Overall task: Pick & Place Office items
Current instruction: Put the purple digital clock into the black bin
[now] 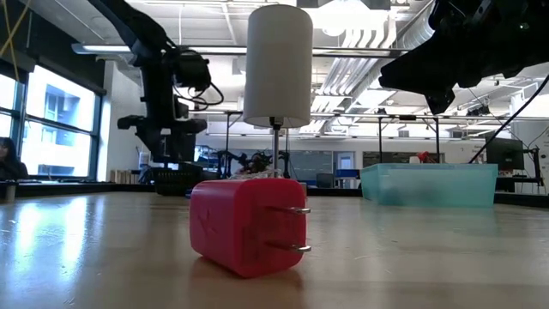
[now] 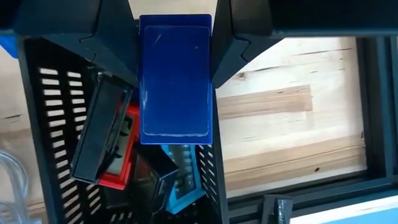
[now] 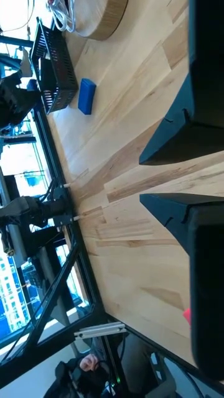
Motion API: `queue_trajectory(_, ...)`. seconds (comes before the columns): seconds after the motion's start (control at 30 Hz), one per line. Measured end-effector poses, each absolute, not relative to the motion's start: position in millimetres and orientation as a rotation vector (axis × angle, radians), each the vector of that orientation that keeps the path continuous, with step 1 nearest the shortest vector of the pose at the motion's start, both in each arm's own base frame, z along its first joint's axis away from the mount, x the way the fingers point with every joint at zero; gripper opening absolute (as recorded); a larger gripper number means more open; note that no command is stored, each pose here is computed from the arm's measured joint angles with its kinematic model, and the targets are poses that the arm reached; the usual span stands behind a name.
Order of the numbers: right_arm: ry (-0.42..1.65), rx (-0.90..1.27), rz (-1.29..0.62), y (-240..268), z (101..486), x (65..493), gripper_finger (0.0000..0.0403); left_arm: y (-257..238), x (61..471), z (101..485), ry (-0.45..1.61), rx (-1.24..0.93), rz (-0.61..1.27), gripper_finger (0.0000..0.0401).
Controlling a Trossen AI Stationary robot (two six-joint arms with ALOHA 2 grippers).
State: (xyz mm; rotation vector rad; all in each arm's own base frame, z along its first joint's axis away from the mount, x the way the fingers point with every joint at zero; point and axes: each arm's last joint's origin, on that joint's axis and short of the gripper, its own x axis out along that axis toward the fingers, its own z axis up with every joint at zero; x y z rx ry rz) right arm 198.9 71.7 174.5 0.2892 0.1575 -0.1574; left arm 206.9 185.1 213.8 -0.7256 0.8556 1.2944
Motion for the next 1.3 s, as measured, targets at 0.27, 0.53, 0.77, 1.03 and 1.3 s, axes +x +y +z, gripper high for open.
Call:
queue_trajectory(0.27, 0.158, 0.291, -0.157, 71.7, 174.5, 198.9, 0.0070, 190.2, 214.2, 205.0, 0.849, -0.753, 1.254, 0.0147)
queue_trajectory(0.53, 0.158, 0.291, -0.157, 71.7, 174.5, 198.9, 0.0070, 190.2, 217.7, 201.5, 0.861, -0.747, 1.231, 0.0147)
queue_trajectory(0.77, 0.158, 0.290, -0.157, 71.7, 174.4, 198.9, 0.0070, 189.8, 221.6, 202.5, 0.850, -0.736, 1.184, 0.0147)
queue_trajectory(1.03, 0.158, 0.290, -0.157, 71.6, 174.4, 198.9, 0.0070, 187.0, 226.1, 203.2, 0.842, -0.726, 1.146, 0.0147)
queue_trajectory(1.3, 0.158, 0.290, -0.157, 71.7, 174.5, 198.9, 0.0070, 186.9, 226.1, 203.2, 0.843, -0.726, 1.147, 0.0147)
